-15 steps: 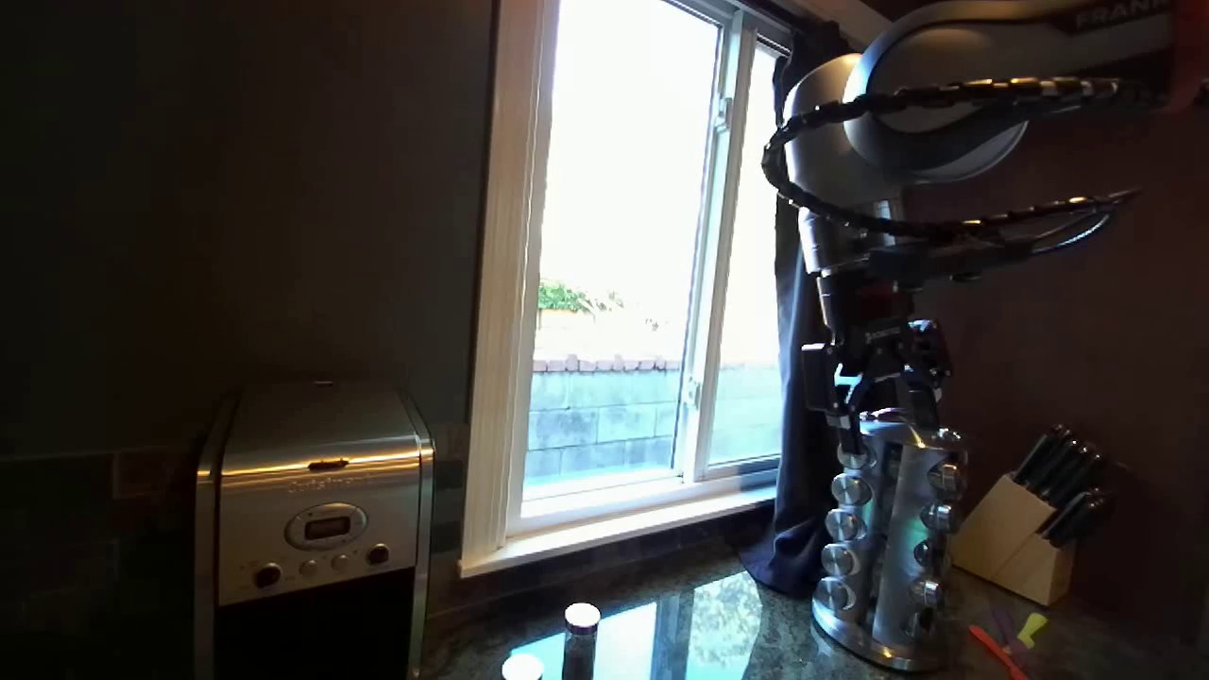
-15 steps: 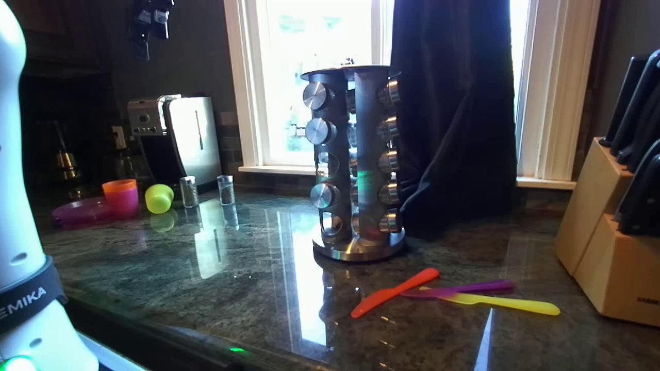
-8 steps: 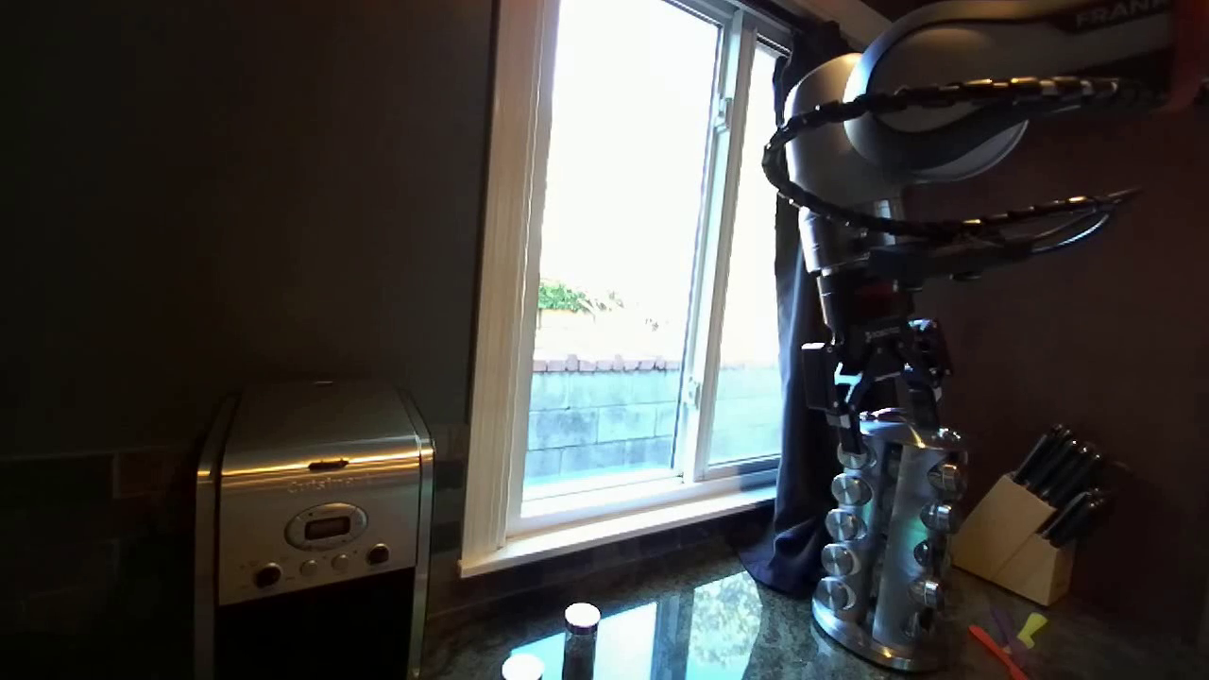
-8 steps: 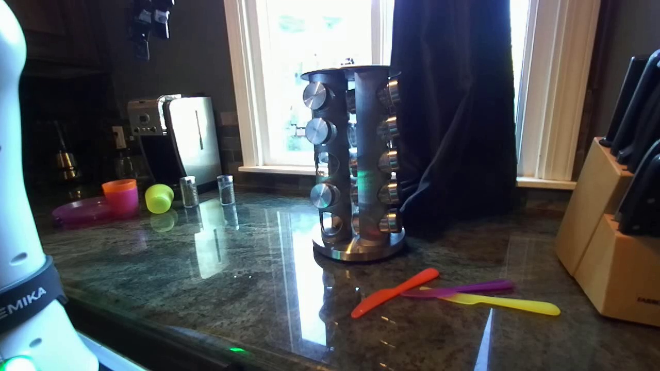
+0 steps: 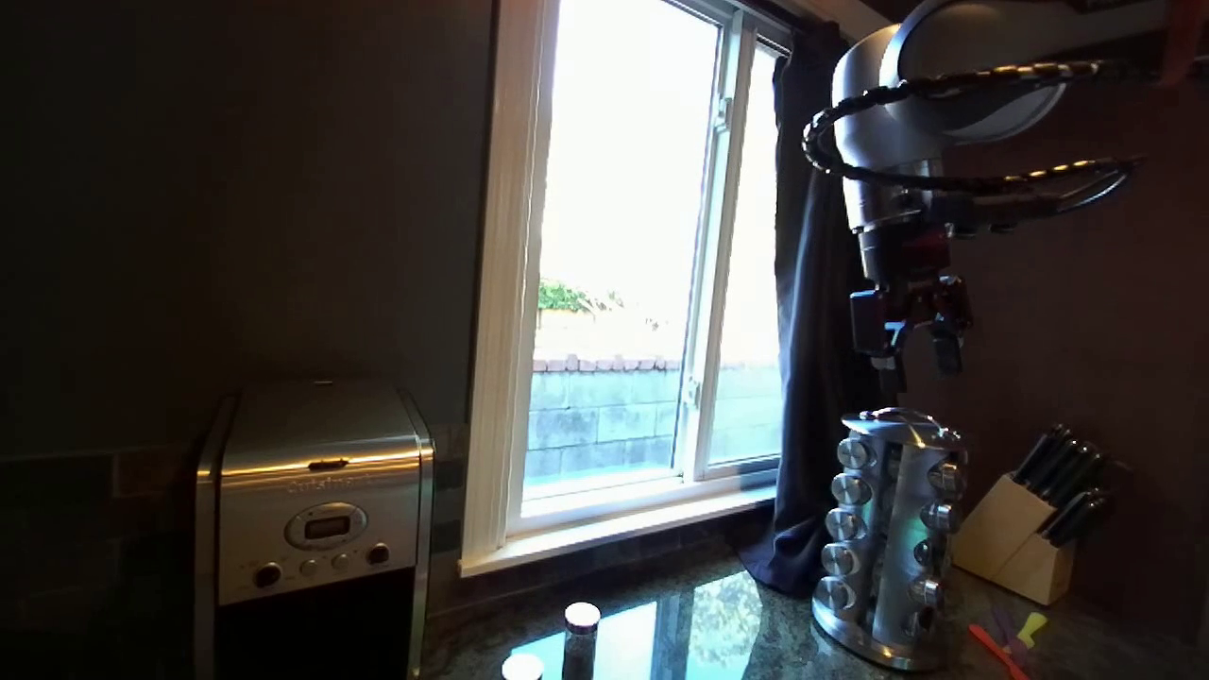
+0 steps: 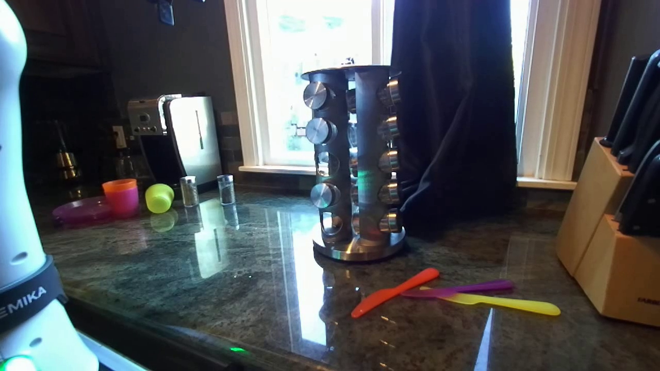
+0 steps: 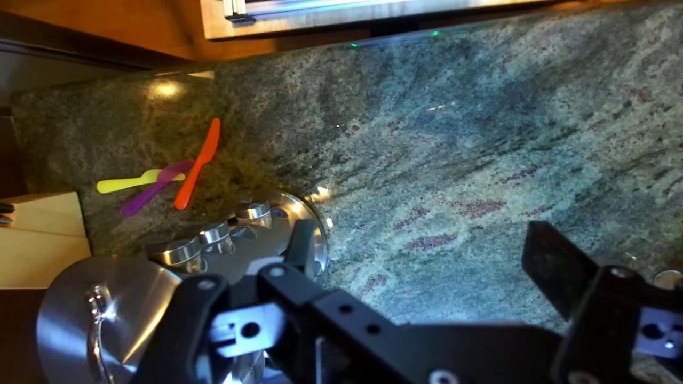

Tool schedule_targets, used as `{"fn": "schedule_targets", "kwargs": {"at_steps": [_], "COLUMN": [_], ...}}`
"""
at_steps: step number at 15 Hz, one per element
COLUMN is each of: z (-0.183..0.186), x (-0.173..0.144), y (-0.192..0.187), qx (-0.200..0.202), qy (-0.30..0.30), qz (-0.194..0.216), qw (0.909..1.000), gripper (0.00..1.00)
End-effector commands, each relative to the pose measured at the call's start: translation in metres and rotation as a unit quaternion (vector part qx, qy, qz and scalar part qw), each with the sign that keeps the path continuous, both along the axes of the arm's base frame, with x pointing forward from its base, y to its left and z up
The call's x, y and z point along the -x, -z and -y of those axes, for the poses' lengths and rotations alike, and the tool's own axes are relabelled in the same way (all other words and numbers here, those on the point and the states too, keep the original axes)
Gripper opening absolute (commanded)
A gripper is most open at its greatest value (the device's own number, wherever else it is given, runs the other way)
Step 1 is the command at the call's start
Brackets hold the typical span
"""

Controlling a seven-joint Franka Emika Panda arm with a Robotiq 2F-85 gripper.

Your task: Slightly rotate the spice rack

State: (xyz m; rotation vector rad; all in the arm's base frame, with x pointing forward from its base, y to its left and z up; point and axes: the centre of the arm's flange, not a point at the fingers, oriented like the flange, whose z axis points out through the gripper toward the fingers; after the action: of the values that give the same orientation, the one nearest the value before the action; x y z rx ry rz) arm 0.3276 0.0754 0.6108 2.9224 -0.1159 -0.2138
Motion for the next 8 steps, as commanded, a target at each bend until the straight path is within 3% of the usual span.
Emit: {"fn": "schedule_targets", "kwargs": {"at_steps": [1, 4, 6, 8], "z": [0.061, 0.110, 0.142, 0.169], "x": [0.006, 0.005, 0.004, 0.001], "y": [-0.020, -0.029, -0.029, -0.027], "qx": [-0.012, -0.024, -0.017, 0.007], "qy": [-0.083, -0.154, -0.189, -0.193], "qz": [-0.046, -0.065, -0.067, -0.053], "qw": [0.9954, 0.9856, 0.9796, 0.9797], "gripper": [1.00, 1.00, 1.00, 1.00]}}
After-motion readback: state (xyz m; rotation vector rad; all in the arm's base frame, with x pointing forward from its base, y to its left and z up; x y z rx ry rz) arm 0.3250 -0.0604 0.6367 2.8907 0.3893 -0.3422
